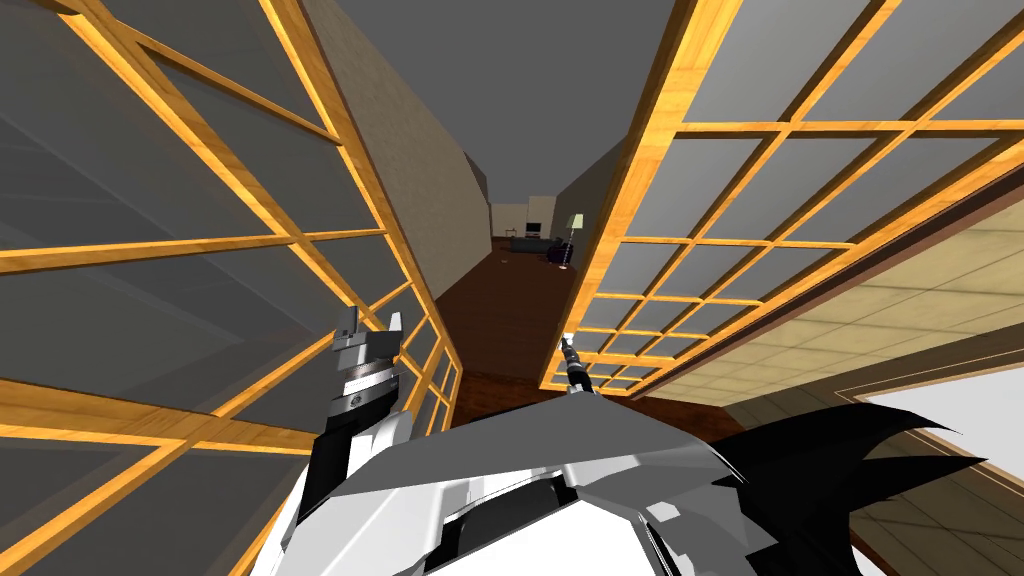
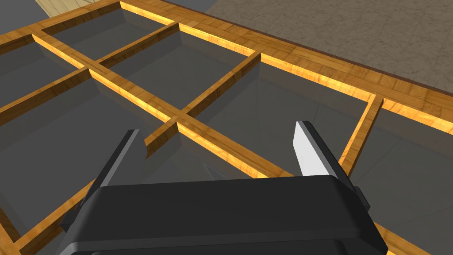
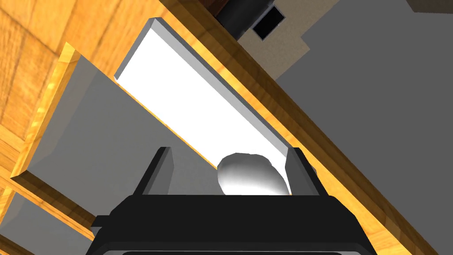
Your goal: Pull the door open
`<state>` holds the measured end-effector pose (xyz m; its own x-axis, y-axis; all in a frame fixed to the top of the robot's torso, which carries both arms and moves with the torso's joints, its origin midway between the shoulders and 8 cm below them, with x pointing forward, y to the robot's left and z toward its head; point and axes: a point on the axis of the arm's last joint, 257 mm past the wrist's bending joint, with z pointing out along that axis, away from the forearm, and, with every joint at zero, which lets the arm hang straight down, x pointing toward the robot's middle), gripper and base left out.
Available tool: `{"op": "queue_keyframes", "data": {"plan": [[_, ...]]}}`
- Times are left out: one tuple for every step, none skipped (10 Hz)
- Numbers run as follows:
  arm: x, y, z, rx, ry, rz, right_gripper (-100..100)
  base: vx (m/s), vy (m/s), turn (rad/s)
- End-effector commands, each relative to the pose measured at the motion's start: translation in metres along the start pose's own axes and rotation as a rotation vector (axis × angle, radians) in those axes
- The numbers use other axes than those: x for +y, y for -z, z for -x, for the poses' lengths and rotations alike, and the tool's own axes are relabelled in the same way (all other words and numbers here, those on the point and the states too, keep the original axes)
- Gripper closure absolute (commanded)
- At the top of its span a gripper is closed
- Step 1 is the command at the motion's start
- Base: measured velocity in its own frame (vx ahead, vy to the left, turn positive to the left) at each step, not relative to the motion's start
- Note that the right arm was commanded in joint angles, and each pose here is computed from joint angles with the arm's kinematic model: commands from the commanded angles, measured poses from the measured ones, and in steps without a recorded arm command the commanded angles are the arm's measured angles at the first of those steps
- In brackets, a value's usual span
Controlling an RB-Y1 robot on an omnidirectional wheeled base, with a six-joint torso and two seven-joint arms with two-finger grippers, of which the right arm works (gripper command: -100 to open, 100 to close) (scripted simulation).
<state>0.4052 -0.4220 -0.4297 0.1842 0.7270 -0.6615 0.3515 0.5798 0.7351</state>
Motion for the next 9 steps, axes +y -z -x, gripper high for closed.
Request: {"op": "queue_keyframes", "data": {"plan": [[-0.0121,0.0013,0.0156,-0.022,-0.034,-0.018,100,-0.038,-0.004,0.017],[-0.0118,0.0014,0.0167,-0.025,-0.068,-0.014,100,-0.037,0.006,0.052],[-0.0118,0.0014,0.0167,-0.025,-0.077,-0.014,100,-0.024,0.005,0.039],[-0.0115,0.0015,0.0177,-0.028,-0.114,-0.011,100,-0.029,0.006,0.041],[-0.0115,0.0015,0.0177,-0.028,-0.120,-0.011,100,-0.026,-0.009,0.020],[-0.0112,0.0017,0.0187,-0.030,-0.160,-0.007,100,-0.038,-0.009,0.057],[-0.0112,0.0017,0.0187,-0.030,-0.163,-0.007,100,-0.030,-0.001,0.046],[-0.0109,0.0018,0.0198,-0.033,-0.204,-0.003,100,-0.031,0.001,0.021],[-0.0109,0.0018,0.0198,-0.033,-0.206,-0.003,100,-0.031,0.001,0.040]]}}
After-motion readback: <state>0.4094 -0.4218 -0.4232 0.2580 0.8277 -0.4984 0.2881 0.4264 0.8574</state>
